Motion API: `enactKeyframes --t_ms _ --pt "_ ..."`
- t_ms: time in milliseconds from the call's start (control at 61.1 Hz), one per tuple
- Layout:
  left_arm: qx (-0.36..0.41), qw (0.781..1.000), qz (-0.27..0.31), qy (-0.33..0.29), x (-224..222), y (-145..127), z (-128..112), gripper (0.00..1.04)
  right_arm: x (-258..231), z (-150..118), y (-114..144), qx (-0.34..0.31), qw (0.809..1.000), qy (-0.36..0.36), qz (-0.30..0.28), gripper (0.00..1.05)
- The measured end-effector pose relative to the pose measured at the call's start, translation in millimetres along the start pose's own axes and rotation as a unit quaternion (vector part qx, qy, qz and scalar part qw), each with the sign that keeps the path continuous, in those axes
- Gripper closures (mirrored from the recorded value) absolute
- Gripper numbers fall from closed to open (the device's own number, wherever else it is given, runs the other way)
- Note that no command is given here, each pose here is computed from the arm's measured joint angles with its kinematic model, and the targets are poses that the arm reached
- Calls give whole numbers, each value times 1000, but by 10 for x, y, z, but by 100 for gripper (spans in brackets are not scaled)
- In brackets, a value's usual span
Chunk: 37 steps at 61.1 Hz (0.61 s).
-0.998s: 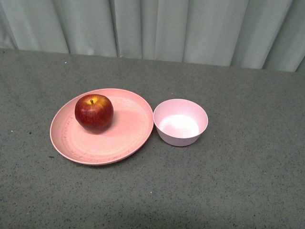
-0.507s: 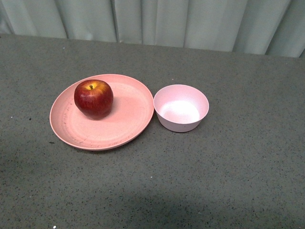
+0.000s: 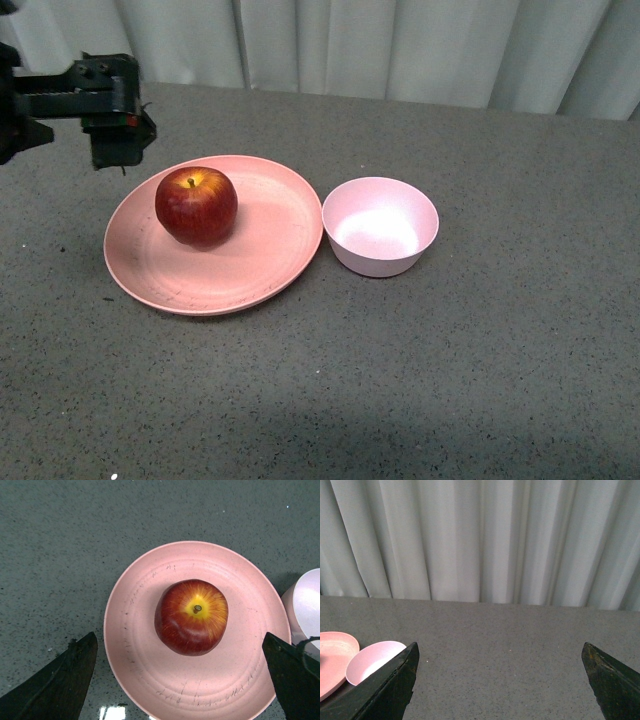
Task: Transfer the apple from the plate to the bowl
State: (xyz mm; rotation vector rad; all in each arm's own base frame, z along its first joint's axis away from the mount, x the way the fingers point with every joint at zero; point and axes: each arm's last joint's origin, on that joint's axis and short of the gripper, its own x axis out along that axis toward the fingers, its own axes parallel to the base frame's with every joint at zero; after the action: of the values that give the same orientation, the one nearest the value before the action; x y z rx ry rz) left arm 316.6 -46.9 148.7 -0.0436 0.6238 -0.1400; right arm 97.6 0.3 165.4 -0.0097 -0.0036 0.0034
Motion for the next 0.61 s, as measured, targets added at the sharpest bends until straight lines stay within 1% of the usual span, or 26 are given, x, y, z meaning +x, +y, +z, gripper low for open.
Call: enactKeyframes --t_ms 65,245,605 --pt "3 1000 -6 18 153 -69 26 7 0 0 0 0 1000 0 0 9" --pt "4 999 -3 35 382 -151 57 7 0 0 0 0 1000 0 0 9" --pt "15 997 -14 75 710 -165 -1 7 0 0 0 0 1000 0 0 9"
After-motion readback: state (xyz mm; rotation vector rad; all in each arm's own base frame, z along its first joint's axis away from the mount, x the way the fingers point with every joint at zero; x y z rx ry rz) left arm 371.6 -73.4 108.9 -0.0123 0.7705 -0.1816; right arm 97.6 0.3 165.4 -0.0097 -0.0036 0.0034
